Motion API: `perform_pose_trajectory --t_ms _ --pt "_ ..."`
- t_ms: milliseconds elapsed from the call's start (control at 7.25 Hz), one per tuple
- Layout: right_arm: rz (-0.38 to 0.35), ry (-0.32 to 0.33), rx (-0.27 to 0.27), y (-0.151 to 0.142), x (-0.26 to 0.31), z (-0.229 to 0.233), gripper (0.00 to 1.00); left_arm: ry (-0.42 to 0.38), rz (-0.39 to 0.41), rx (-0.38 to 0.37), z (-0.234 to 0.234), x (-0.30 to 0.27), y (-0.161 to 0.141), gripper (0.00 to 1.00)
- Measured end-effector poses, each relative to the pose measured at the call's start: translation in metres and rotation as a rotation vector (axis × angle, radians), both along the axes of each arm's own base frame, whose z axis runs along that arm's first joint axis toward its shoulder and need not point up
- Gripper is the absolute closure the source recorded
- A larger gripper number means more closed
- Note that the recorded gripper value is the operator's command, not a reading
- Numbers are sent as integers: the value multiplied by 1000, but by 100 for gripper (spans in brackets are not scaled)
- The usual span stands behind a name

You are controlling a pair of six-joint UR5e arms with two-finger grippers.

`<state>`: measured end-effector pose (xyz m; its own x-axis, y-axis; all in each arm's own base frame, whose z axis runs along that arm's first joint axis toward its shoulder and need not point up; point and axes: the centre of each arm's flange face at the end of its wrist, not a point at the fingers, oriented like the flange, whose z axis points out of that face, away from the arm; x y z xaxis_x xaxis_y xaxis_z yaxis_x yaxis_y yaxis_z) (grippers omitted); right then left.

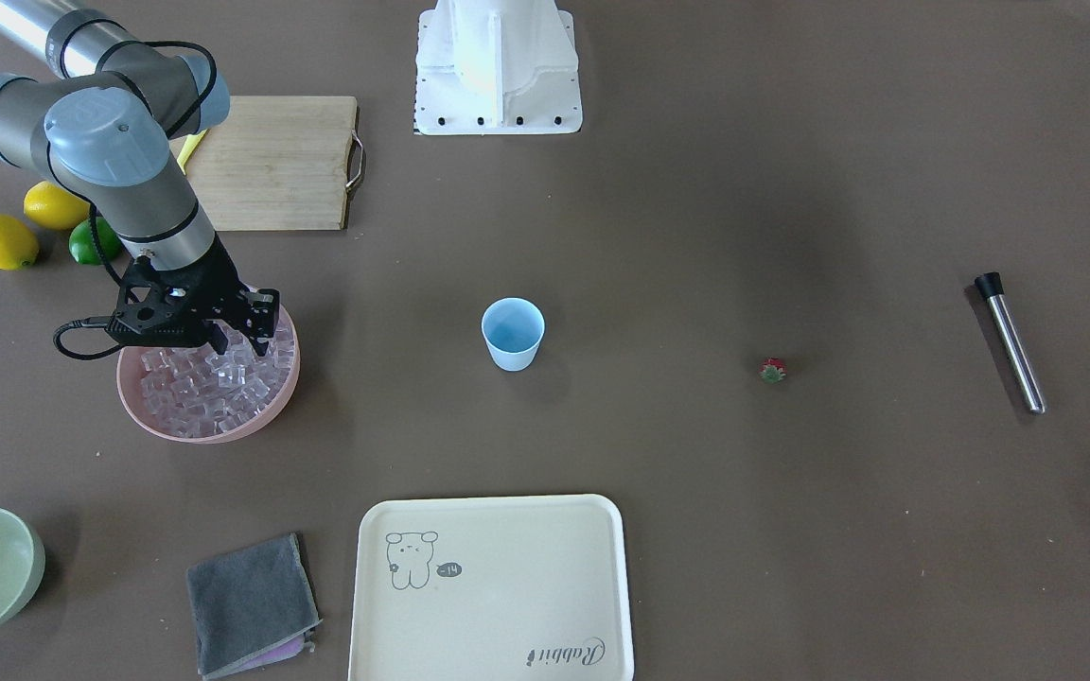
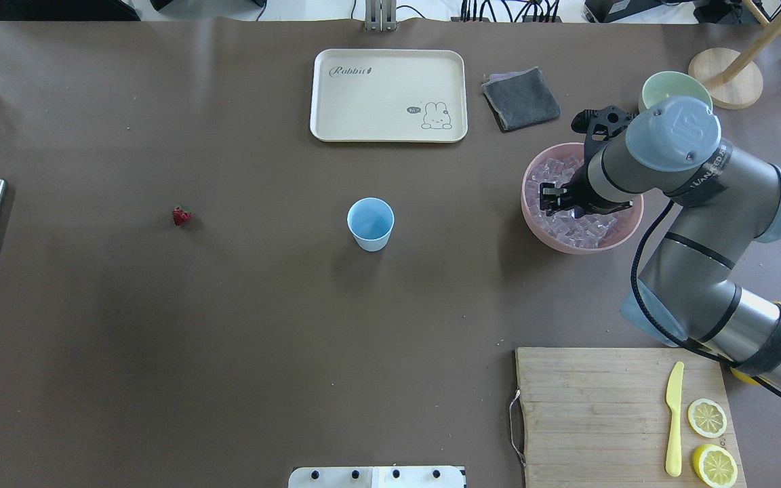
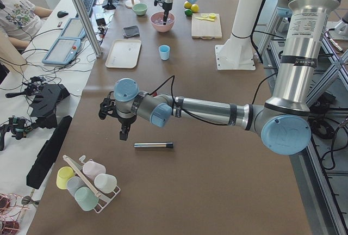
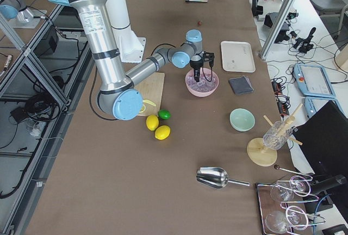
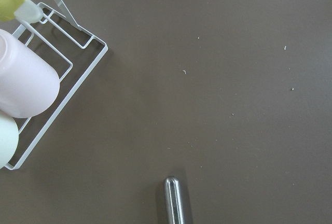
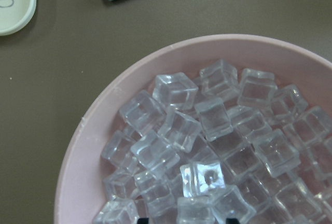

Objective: Mash ice and strawberries in cup
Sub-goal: 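Close the right gripper on one clear ice cube in the bowl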

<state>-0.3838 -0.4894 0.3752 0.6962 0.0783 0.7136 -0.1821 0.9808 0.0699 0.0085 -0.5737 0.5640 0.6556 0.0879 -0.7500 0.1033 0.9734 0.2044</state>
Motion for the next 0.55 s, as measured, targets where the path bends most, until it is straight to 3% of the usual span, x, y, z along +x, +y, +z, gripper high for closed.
perform_pose_trajectory --t_ms 552 --pt "-4 4 4 -1 -2 1 48 0 0 -2 2 0 1 3"
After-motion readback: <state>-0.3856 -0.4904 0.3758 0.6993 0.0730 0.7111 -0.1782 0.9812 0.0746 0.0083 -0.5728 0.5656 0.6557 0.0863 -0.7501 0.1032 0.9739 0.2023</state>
